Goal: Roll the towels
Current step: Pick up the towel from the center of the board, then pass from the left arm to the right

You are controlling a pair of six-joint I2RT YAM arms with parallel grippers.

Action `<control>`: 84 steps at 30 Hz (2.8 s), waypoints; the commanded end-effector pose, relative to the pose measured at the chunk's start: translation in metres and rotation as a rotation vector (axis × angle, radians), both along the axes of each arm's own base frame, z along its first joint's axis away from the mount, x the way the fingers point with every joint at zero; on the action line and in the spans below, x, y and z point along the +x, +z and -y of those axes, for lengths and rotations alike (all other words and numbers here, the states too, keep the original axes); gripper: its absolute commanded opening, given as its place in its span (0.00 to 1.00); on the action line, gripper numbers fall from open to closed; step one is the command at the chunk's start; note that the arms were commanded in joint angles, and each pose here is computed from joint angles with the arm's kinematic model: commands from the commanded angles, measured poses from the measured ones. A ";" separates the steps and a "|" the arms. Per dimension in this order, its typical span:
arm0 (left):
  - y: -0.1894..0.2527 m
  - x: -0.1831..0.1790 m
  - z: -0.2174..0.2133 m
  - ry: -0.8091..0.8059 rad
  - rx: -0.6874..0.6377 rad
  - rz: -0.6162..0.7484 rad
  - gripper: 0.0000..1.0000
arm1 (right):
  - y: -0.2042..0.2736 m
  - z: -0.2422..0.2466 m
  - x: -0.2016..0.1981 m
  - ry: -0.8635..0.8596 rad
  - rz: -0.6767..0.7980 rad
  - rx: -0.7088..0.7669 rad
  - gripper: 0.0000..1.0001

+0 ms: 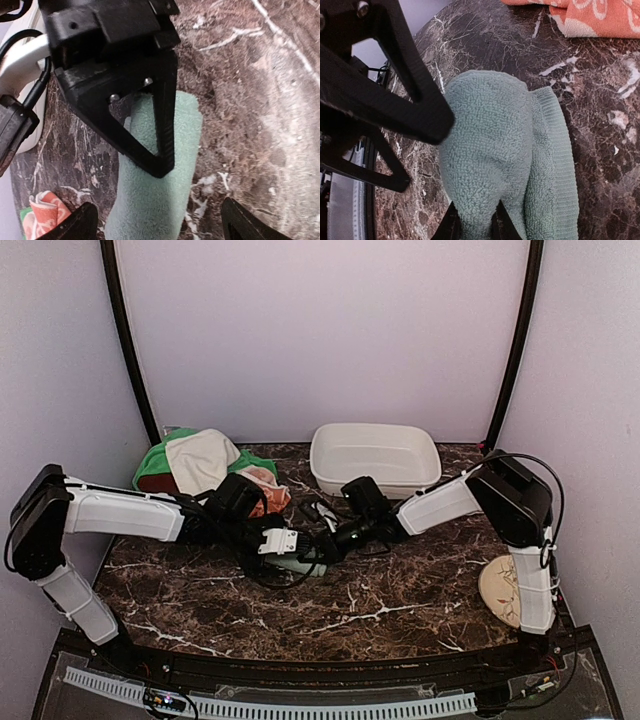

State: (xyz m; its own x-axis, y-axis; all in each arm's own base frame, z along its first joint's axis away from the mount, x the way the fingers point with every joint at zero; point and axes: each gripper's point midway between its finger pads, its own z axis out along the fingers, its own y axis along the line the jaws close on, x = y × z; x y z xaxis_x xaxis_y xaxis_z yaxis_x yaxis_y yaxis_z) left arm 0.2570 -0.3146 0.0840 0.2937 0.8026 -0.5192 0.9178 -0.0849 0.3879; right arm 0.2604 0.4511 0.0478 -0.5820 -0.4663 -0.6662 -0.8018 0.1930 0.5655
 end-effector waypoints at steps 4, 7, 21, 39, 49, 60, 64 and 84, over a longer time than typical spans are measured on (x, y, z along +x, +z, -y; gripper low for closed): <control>-0.029 0.025 0.002 -0.042 0.112 0.282 0.88 | -0.019 0.005 -0.016 -0.086 -0.318 -0.001 0.02; -0.042 0.028 -0.001 -0.052 0.131 0.322 0.83 | -0.007 0.000 -0.017 -0.098 -0.380 0.075 0.01; -0.039 0.035 0.004 -0.013 0.109 0.348 0.34 | 0.057 -0.005 -0.005 -0.132 -0.615 0.376 0.06; -0.029 0.056 0.013 0.081 0.125 0.406 0.00 | 0.077 0.017 0.017 -0.205 -0.619 0.363 0.21; 0.103 0.028 0.013 0.235 -0.235 -0.310 0.00 | 0.156 0.113 0.098 -0.610 0.202 0.160 1.00; 0.186 0.020 0.003 0.246 -0.463 -0.627 0.00 | 0.225 0.118 0.028 -0.509 0.440 0.347 1.00; 0.193 0.016 0.008 0.220 -0.475 -0.673 0.00 | 0.241 0.080 -0.002 -0.411 0.503 0.378 1.00; 0.237 -0.033 0.013 -0.004 -0.577 -0.921 0.00 | 0.282 0.035 -0.054 -0.132 0.391 0.666 0.94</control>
State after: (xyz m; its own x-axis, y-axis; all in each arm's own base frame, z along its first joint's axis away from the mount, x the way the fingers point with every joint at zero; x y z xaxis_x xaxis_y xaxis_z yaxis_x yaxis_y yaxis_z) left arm 0.2424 -0.3280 0.2844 -0.3974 0.4205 -0.8157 0.8988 -0.0011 -0.4384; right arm 0.2141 0.4350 0.3052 -0.2742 0.0810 -0.9582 -0.9532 0.1093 0.2820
